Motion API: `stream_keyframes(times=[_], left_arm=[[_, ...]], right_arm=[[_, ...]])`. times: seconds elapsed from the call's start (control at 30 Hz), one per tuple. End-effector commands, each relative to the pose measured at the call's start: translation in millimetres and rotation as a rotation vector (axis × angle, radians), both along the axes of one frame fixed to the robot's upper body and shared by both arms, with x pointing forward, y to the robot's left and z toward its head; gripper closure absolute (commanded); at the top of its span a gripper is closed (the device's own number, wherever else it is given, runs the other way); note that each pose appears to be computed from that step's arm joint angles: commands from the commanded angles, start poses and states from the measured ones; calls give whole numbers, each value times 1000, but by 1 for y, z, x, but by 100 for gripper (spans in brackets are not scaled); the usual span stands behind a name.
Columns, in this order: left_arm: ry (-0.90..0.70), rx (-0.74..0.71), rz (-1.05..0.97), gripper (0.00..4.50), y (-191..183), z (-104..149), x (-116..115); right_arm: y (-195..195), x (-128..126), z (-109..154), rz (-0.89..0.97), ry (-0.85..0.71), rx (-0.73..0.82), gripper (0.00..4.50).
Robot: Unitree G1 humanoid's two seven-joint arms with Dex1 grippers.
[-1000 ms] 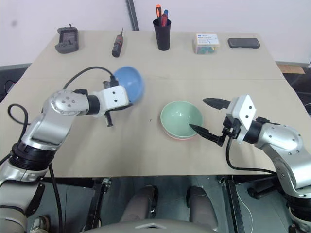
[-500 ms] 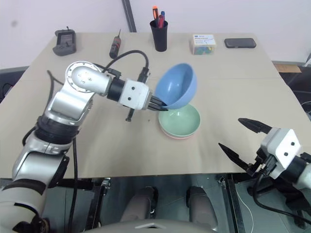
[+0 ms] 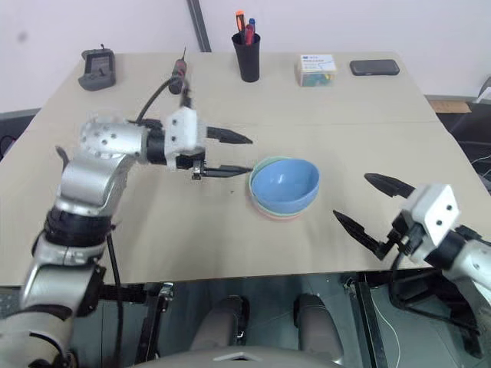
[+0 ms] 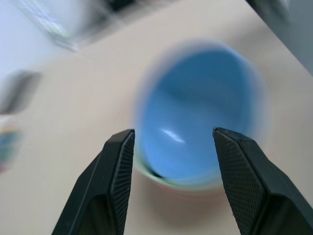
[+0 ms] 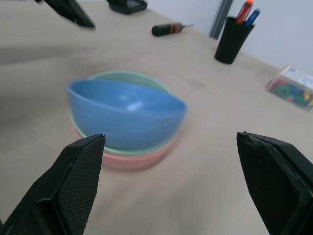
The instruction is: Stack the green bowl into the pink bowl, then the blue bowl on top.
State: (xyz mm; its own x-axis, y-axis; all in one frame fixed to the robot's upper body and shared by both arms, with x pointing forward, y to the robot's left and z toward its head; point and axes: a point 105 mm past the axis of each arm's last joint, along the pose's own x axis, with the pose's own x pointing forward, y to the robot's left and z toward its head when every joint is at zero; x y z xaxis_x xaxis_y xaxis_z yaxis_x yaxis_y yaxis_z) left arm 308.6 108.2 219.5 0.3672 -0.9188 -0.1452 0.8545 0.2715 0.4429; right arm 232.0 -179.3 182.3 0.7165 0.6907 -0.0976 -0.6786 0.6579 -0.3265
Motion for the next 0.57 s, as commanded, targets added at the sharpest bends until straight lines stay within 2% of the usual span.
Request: stream_keyframes(times=[0.03, 0.1, 0.13, 0.23, 0.3, 0.43, 0.57], left_arm=[[-26, -130, 164, 181, 21, -7, -12], [70, -157, 149, 130, 27, -24, -26], [104, -163, 180, 118, 34, -34, -29], [140, -139, 296, 1, 61, -48, -40], [175, -132, 341, 1, 71, -51, -46], [217, -67, 339, 1, 98, -52, -75], [217, -46, 317, 1, 100, -50, -80]], right_arm=[[-5, 18, -10, 29, 28, -53, 0], [-12, 28, -12, 29, 41, -50, 0], [-16, 31, -13, 32, 56, -38, 0], [-36, 35, -15, 4, 56, -88, 0], [-45, 33, -13, -7, 55, -111, 0], [-62, 4, -8, 27, 125, -133, 0], [-66, -5, -3, 45, 149, -126, 0]])
